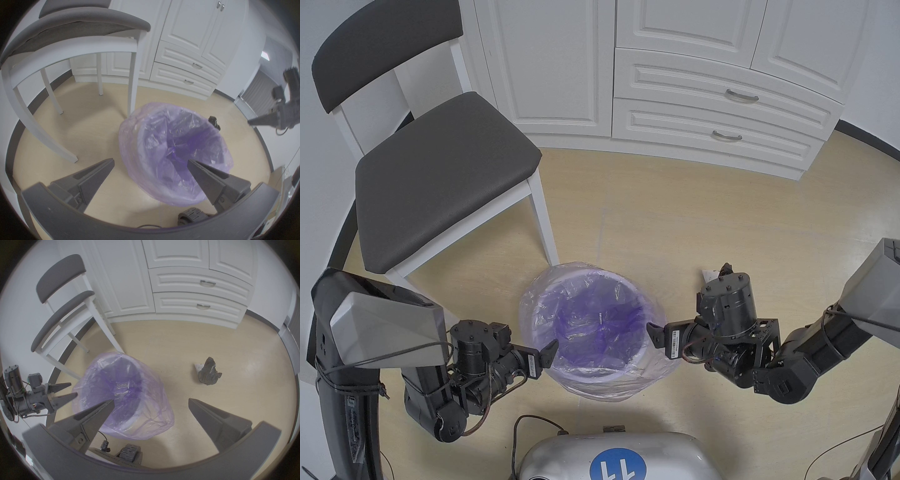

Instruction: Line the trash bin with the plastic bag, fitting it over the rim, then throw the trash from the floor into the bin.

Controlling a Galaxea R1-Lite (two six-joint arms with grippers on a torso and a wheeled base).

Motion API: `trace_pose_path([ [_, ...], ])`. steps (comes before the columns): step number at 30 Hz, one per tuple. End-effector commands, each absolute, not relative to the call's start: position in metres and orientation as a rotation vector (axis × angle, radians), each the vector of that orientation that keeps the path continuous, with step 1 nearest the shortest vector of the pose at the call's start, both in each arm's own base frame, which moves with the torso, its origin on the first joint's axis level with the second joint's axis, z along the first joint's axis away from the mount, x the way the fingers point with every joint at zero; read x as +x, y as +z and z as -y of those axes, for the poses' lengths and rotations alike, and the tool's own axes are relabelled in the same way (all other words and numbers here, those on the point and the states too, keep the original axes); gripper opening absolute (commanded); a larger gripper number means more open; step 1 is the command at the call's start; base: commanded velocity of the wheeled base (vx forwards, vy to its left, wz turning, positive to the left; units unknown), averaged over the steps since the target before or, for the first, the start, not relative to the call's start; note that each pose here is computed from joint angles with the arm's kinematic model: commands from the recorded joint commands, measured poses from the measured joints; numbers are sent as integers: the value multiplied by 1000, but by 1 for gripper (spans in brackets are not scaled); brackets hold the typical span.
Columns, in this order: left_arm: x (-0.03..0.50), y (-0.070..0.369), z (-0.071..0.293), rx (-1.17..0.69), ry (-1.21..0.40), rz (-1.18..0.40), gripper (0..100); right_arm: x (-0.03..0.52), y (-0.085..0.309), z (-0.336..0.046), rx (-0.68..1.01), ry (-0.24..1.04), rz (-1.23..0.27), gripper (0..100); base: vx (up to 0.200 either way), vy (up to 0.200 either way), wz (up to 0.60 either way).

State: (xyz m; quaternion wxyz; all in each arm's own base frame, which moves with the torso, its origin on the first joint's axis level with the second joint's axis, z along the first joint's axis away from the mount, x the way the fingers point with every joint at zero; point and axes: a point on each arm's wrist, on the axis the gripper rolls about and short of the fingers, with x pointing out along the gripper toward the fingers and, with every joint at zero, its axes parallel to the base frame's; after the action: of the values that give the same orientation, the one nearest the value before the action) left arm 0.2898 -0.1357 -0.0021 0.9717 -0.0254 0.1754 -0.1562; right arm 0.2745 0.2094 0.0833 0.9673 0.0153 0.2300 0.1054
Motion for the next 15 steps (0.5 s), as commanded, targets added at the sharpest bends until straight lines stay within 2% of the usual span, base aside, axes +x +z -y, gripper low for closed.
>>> trace_pose_path([
  [1,283,-20,144,10,-322,-407,100,256,82,-217,0,246,-463,100,0,0,0],
  [5,283,-32,142,102,-293,-425,100,253,78,-217,-40,266,-437,100,0,0,0],
  [15,272,-30,130,185,-254,-453,100,249,67,-215,-86,295,-366,100,0,0,0],
])
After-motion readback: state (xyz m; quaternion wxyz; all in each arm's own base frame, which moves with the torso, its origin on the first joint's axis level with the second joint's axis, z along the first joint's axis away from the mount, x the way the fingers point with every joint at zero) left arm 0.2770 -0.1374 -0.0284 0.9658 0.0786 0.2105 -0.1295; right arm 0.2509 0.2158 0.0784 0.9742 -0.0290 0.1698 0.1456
